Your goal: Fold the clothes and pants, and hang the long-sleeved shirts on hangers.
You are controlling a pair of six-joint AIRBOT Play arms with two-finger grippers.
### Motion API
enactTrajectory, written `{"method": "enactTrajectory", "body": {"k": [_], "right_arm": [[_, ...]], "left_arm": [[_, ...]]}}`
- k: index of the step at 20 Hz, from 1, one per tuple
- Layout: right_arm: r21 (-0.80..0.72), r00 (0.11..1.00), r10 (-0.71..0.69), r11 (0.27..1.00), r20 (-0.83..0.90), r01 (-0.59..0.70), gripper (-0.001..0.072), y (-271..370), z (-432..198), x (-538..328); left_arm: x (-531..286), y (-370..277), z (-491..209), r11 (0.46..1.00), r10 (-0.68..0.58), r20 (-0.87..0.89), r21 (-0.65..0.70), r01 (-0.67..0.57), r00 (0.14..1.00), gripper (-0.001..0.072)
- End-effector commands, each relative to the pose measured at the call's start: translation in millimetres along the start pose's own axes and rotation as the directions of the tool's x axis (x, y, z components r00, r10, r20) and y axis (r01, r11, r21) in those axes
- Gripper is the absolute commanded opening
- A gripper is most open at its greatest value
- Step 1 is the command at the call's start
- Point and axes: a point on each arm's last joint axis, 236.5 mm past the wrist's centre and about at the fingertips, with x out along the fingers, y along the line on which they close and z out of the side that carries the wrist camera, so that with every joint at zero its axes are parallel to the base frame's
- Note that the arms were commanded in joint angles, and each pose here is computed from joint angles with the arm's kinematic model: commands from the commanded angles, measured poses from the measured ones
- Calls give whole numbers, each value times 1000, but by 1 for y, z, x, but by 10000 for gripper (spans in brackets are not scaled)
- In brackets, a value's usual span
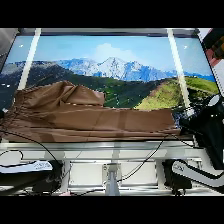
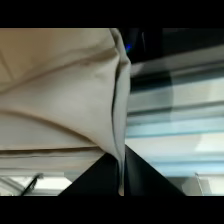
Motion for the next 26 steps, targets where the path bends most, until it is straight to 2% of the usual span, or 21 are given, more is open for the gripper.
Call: {"method": "enactTrajectory", "body": {"k": [1,4,8,11,14,15,16,17,18,19,20,21,25,26], "right_arm": [[30,998,-4,1000,56,2,13,11,14,5],[14,999,-33,999,20,33,13,22,5,24],[-2,995,-100,995,-12,100,13,19,-7,51],[8,997,-67,998,24,67,14,26,1,53],[13,999,-37,999,2,37,15,33,-4,54],[5,999,-34,999,-10,34,98,34,-7,54],[-8,999,-36,999,-20,36,290,34,-10,54],[-24,999,-36,999,-28,35,528,34,-11,53],[-25,999,-36,999,-35,36,648,34,-13,51],[-27,999,-36,999,-38,35,653,34,-13,47],[-29,999,-35,999,-35,34,653,36,-11,42],[-32,999,-31,999,-26,30,653,38,-7,34],[-72,991,66,996,117,-58,652,69,29,-20],[-93,980,112,991,167,-98,652,82,40,-38]], "left_arm": [[8,8,24,999,34,79,6,-35,996,49],[11,9,29,999,38,92,8,-39,995,49],[31,-1,11,1000,2,-22,25,-1,1000,49],[45,-11,-3,999,-36,-116,32,40,993,50],[47,-11,-6,999,-35,-132,36,40,991,50],[47,-10,-6,999,-33,-133,36,38,991,51],[47,-11,-6,999,-35,-133,35,40,990,52],[47,-11,-7,999,-36,-135,35,42,990,54],[46,-12,-10,998,-42,-150,34,47,988,103],[46,-13,-12,998,-44,-158,34,49,987,250],[46,-13,-14,998,-46,-165,33,52,985,433],[45,-14,-15,998,-48,-169,31,54,984,499],[40,-12,-23,999,-42,-197,-13,40,979,497],[35,-4,-24,997,-12,-193,-72,-2,981,481]]}}
